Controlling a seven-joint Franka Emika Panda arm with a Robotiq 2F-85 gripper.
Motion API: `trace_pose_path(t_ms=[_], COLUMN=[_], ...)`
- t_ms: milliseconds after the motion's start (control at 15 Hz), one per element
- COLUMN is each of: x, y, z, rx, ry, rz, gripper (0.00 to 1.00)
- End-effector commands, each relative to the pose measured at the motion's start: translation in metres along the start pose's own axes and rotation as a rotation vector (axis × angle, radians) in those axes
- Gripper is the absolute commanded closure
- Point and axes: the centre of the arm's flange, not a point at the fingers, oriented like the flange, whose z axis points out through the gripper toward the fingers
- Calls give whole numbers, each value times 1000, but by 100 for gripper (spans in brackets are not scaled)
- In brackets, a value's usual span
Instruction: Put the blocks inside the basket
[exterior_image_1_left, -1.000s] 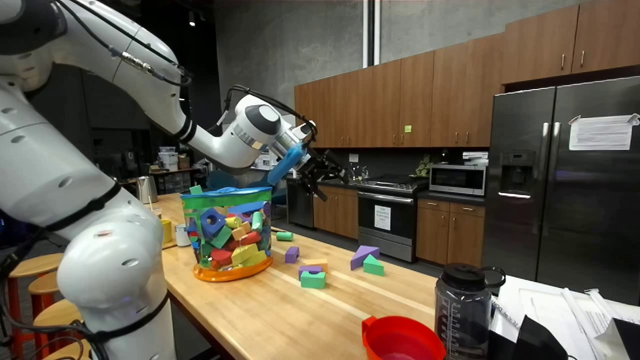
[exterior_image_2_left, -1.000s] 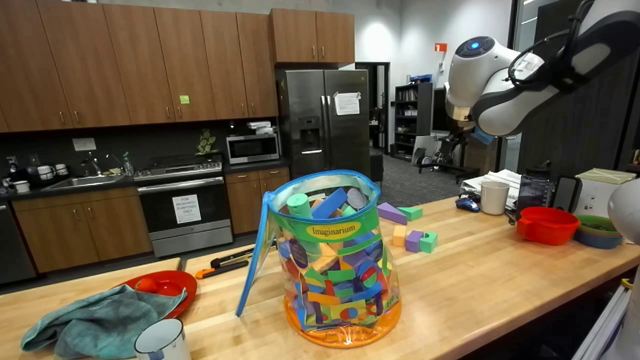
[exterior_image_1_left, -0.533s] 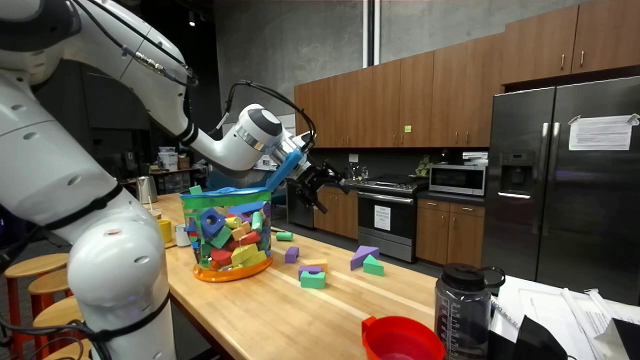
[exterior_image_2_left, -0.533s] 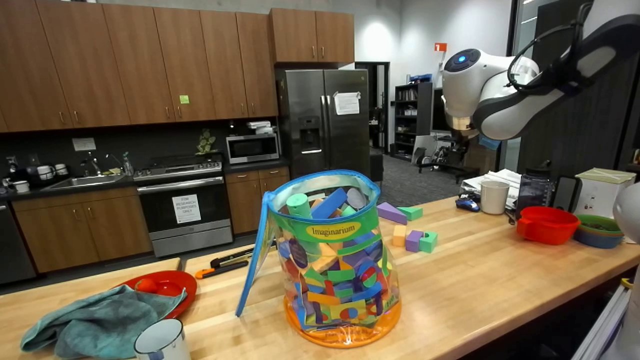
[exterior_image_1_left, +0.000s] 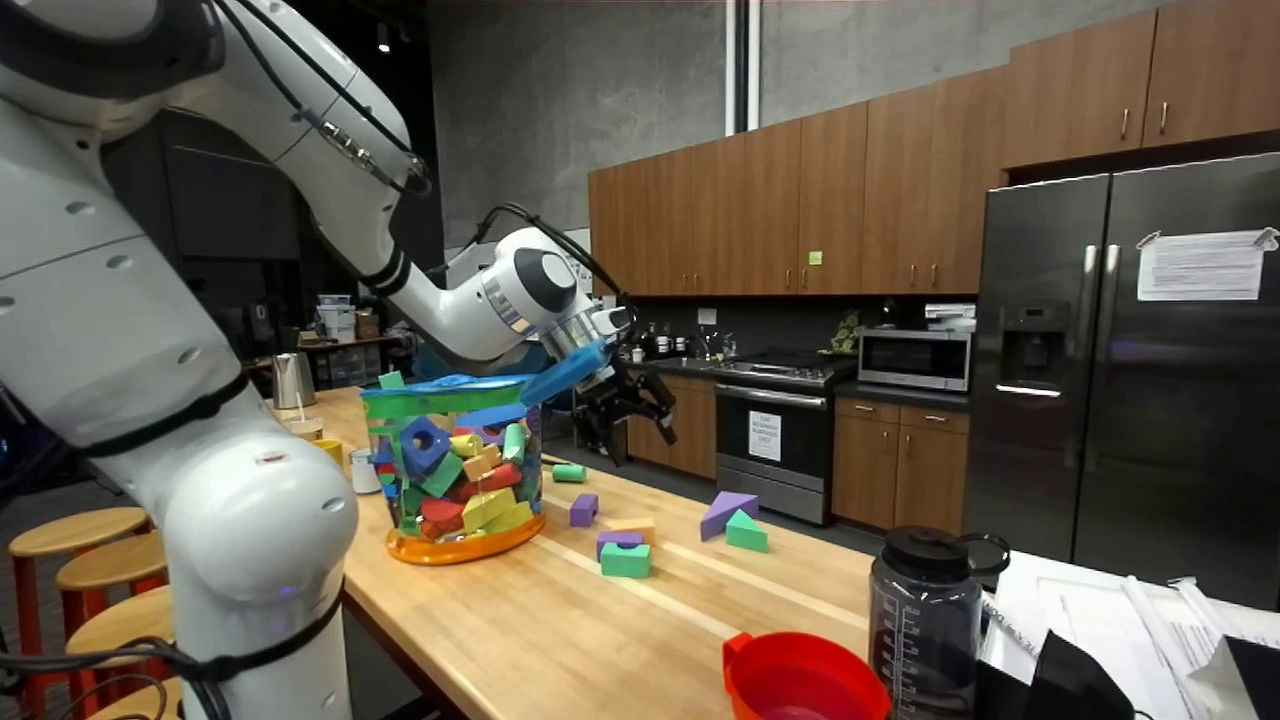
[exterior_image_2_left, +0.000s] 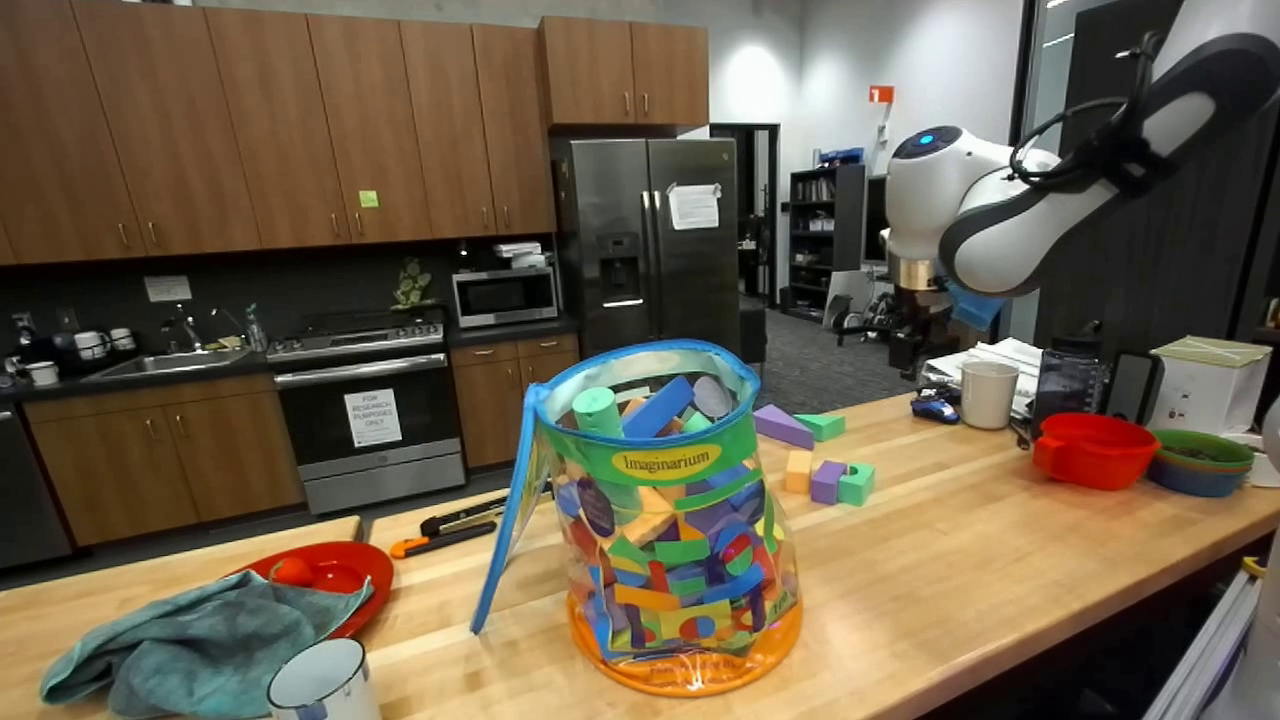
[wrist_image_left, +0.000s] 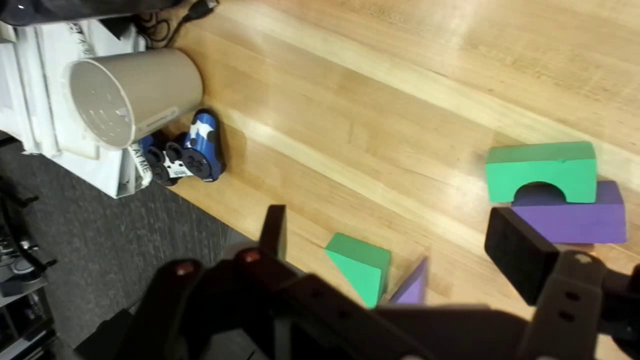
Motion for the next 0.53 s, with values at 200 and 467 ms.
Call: trace_pose_path(t_ms=[200,467], x=[3,4], y=[-4,-4], z=[0,0], rx=[22,23], ry=[34,37], rz=[-12,-13], gripper=[0,0])
